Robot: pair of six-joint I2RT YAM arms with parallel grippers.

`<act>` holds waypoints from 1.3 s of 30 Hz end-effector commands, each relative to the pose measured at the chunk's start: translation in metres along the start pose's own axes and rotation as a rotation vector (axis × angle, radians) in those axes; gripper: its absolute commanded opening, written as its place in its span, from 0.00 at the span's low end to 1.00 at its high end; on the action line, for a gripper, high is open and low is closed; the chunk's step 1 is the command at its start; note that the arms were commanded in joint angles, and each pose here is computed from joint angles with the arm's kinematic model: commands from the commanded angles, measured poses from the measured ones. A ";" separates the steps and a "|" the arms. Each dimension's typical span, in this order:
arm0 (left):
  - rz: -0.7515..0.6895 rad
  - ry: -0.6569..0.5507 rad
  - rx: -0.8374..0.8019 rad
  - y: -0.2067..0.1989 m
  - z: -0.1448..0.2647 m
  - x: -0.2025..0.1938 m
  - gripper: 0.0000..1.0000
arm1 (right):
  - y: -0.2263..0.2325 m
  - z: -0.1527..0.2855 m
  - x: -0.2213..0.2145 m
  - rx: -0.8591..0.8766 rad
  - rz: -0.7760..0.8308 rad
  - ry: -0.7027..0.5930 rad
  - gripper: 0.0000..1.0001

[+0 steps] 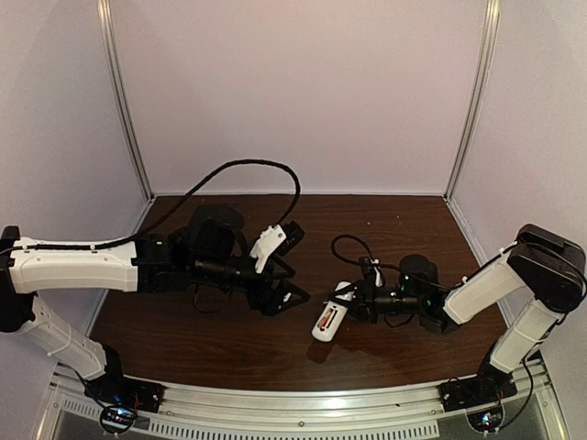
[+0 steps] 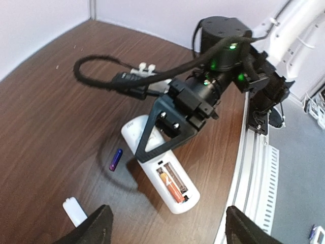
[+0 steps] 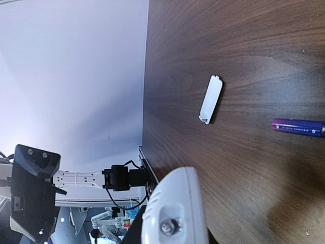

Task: Load the batteries into the remote control
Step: Load the battery into the battery compartment.

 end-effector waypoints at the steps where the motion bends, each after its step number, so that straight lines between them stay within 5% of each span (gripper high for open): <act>1: -0.330 -0.138 -0.100 -0.020 0.008 0.006 0.74 | 0.012 -0.003 -0.010 0.020 0.027 0.095 0.00; 6: -0.541 -0.162 -0.186 -0.040 0.007 -0.006 0.67 | 0.021 -0.005 -0.015 0.001 0.063 0.156 0.00; 15: -0.702 -0.094 -0.268 -0.058 -0.012 -0.023 0.43 | 0.028 -0.005 -0.020 -0.038 0.105 0.212 0.00; 39: -0.870 0.063 -0.267 -0.065 -0.054 -0.042 0.30 | 0.023 -0.011 -0.029 -0.052 0.099 0.256 0.00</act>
Point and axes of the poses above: each gripper's point midway between its finger pads, its own z axis back along the fingers, its own y axis along the line the jaws close on, x = y × z, the point moved 6 cm from there along z, back along the fingers, and after that the axes turned 12 degrees about -z, right-handed, at the moved point
